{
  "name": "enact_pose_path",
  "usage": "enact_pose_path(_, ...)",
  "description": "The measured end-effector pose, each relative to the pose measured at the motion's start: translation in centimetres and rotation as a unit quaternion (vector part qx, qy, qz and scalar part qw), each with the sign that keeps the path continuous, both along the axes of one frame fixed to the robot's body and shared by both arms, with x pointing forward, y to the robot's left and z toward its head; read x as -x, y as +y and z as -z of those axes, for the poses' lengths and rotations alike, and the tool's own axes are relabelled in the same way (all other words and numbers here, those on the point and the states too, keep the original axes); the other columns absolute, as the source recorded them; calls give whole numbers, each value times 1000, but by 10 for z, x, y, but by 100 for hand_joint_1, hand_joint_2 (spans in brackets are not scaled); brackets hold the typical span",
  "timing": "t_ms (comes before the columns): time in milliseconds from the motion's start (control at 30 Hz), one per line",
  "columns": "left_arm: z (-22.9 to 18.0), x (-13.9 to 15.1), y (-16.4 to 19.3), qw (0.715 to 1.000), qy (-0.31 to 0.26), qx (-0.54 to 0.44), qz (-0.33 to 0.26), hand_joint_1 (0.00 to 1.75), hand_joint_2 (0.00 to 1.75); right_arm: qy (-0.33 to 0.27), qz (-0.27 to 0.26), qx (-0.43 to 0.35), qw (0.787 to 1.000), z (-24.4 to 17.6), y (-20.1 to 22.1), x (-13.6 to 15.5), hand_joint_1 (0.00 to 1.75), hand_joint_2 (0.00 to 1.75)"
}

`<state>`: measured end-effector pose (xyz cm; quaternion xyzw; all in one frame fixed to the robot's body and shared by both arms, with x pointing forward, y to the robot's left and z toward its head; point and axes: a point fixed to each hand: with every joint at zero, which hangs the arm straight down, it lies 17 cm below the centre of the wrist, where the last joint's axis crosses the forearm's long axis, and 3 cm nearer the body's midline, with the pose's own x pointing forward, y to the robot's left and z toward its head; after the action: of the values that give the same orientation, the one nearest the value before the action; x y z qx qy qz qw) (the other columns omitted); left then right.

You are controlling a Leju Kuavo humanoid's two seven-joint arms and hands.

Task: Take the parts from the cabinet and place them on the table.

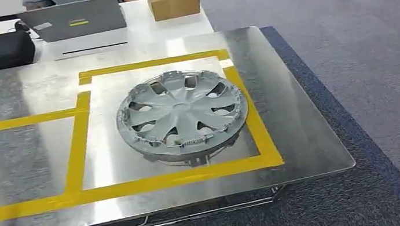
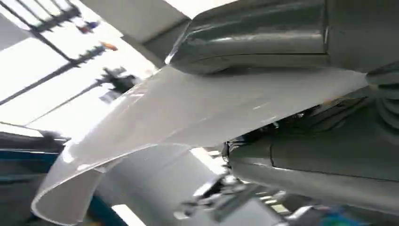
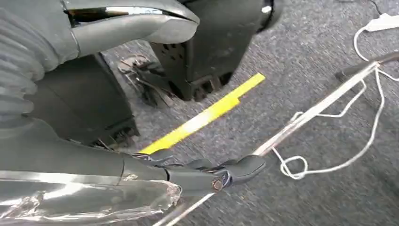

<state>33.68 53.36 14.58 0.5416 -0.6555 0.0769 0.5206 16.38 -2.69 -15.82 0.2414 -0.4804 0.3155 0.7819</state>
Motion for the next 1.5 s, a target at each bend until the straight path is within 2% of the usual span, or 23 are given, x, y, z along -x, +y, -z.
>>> enact_pose_path(167,-37,-36,-75,992,26,-79,97,175,175,10,17,-6,1000,2,-10,0,0,175)
enact_pose_path(300,-29,-76,-131,967,115,-109,200,175,175,8,25,-10,1000,1,-15,-6,0,175)
enact_pose_path(533,-37,-94,-155,957,122,-136,227,175,175,11,24,-9,1000,2,-16,-4,0,175)
enact_pose_path(633,-38,-101,-142,964,120,-116,208,175,175,5,19,-7,1000,1,-17,-8,0,175)
enact_pose_path(800,-47,-87,-77,987,61,-98,111,175,175,-10,9,-2,1000,-2,-15,-15,0,175)
enact_pose_path(867,-46,-75,-62,991,42,-93,86,175,175,-12,7,0,1000,-1,-15,-15,0,175)
enact_pose_path(1000,-62,-44,-42,993,-34,-105,44,175,175,-16,-1,6,1000,-1,-13,-12,0,175)
enact_pose_path(1133,-57,-27,-33,995,-47,-90,15,175,175,-18,-6,8,1000,0,-13,-12,0,175)
enact_pose_path(1400,-51,-17,-29,996,-52,-69,-9,175,175,-19,-10,9,1000,0,-12,-11,0,175)
enact_pose_path(1500,-56,-13,-33,995,-75,-64,-5,175,175,-24,-8,13,1000,0,-13,-12,0,175)
